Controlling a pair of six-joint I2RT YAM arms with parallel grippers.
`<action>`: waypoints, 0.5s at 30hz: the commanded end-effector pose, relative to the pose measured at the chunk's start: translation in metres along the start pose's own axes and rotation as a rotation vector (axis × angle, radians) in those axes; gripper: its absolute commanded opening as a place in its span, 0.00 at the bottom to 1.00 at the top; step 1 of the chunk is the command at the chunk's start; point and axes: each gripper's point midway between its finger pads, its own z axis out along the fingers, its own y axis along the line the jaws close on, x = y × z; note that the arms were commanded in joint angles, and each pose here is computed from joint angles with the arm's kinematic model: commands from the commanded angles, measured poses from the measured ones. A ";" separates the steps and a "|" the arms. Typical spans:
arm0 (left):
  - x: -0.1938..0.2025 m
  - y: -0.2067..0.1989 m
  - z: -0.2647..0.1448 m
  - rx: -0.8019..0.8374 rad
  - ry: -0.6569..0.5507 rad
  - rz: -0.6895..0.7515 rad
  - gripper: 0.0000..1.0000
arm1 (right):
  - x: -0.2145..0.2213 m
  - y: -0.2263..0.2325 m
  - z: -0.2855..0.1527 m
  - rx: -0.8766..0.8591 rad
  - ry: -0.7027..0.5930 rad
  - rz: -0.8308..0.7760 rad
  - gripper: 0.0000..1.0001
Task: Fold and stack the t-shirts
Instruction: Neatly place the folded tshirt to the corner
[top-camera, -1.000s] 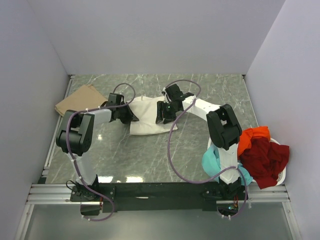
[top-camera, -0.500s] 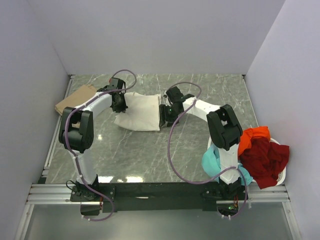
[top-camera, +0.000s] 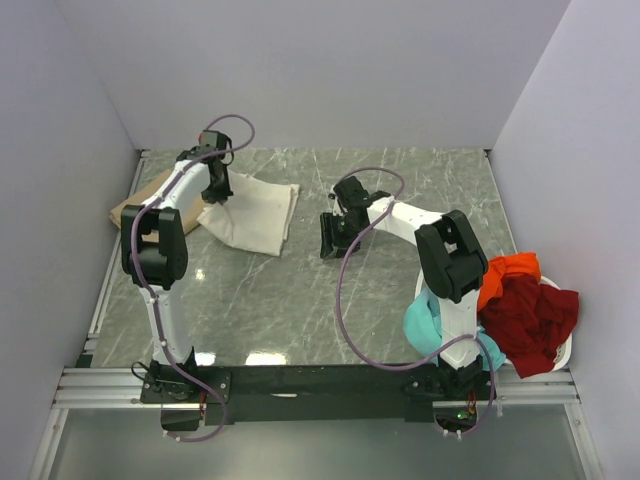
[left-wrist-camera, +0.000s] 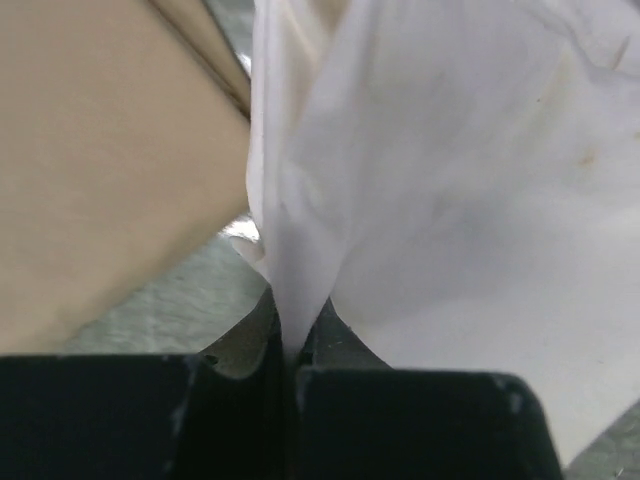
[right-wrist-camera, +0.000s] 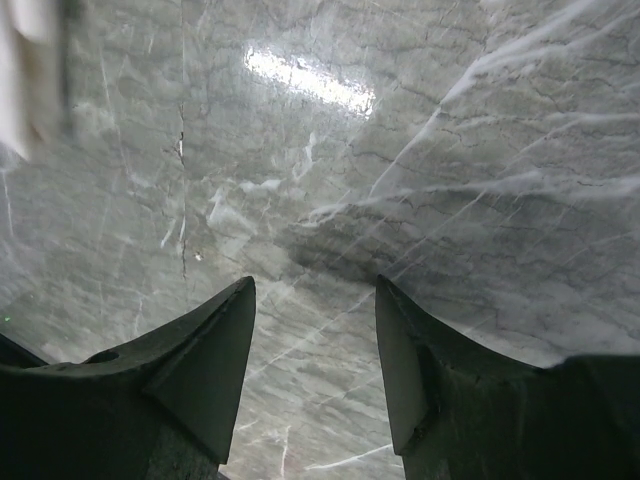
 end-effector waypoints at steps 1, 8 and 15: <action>-0.036 0.016 -0.017 -0.023 -0.075 -0.013 0.00 | 0.001 0.002 -0.011 0.006 -0.017 -0.032 0.58; -0.061 0.019 -0.039 0.066 -0.122 -0.080 0.00 | 0.007 -0.002 -0.008 0.013 -0.004 -0.031 0.58; -0.090 0.021 -0.068 0.156 -0.200 -0.118 0.00 | 0.012 -0.003 -0.005 0.009 0.009 -0.029 0.58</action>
